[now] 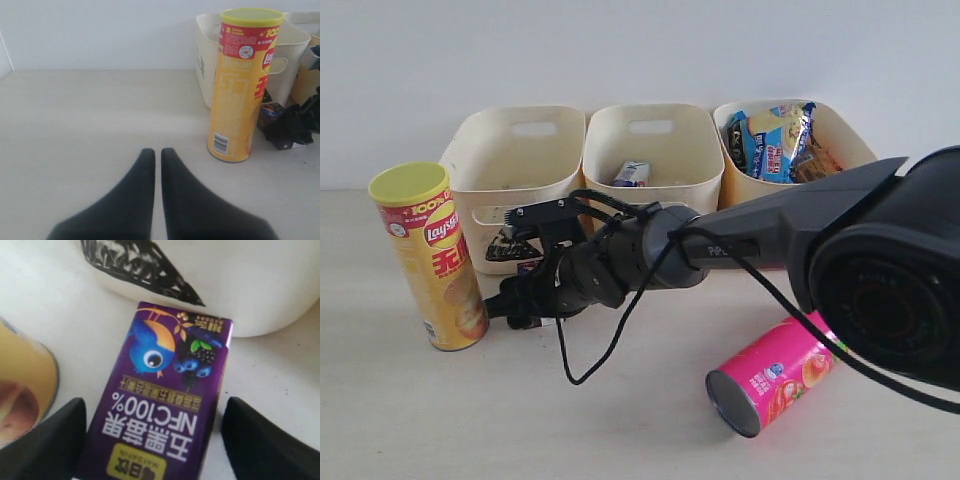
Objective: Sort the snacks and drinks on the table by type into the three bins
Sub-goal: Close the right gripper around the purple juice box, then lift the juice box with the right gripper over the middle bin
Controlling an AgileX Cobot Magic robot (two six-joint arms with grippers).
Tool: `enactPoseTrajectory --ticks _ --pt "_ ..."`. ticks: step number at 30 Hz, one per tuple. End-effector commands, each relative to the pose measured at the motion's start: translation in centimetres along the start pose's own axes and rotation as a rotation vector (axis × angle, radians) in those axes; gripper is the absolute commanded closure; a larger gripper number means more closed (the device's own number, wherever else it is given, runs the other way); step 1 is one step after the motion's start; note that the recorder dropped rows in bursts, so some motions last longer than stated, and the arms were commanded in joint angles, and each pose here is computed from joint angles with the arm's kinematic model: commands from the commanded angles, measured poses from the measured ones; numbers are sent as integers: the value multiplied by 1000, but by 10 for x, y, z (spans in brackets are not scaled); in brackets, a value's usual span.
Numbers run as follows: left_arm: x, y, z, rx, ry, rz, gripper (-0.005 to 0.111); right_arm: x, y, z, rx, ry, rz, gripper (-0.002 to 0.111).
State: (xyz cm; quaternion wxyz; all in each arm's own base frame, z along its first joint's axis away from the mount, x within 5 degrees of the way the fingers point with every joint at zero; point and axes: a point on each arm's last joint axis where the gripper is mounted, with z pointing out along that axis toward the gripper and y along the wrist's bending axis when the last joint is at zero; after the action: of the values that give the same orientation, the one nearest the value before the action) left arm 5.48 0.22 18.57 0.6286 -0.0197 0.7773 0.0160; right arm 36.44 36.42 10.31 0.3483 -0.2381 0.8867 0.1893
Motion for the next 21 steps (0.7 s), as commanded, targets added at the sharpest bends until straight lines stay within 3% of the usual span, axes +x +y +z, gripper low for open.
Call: enactPoseTrajectory --ticks 1,5,6,21 --pt "-2 0 -1 -3 -14 -11 102 7 -4 2 25 53 -8 64" --pt "-2 0 -1 -3 -14 -11 102 11 -6 1 44 102 -6 105" --pt "-2 0 -1 -3 -14 -11 102 13 -7 1 51 119 -6 108" --pt "-2 0 -1 -3 -14 -11 102 -21 13 -64 50 132 -151 108"
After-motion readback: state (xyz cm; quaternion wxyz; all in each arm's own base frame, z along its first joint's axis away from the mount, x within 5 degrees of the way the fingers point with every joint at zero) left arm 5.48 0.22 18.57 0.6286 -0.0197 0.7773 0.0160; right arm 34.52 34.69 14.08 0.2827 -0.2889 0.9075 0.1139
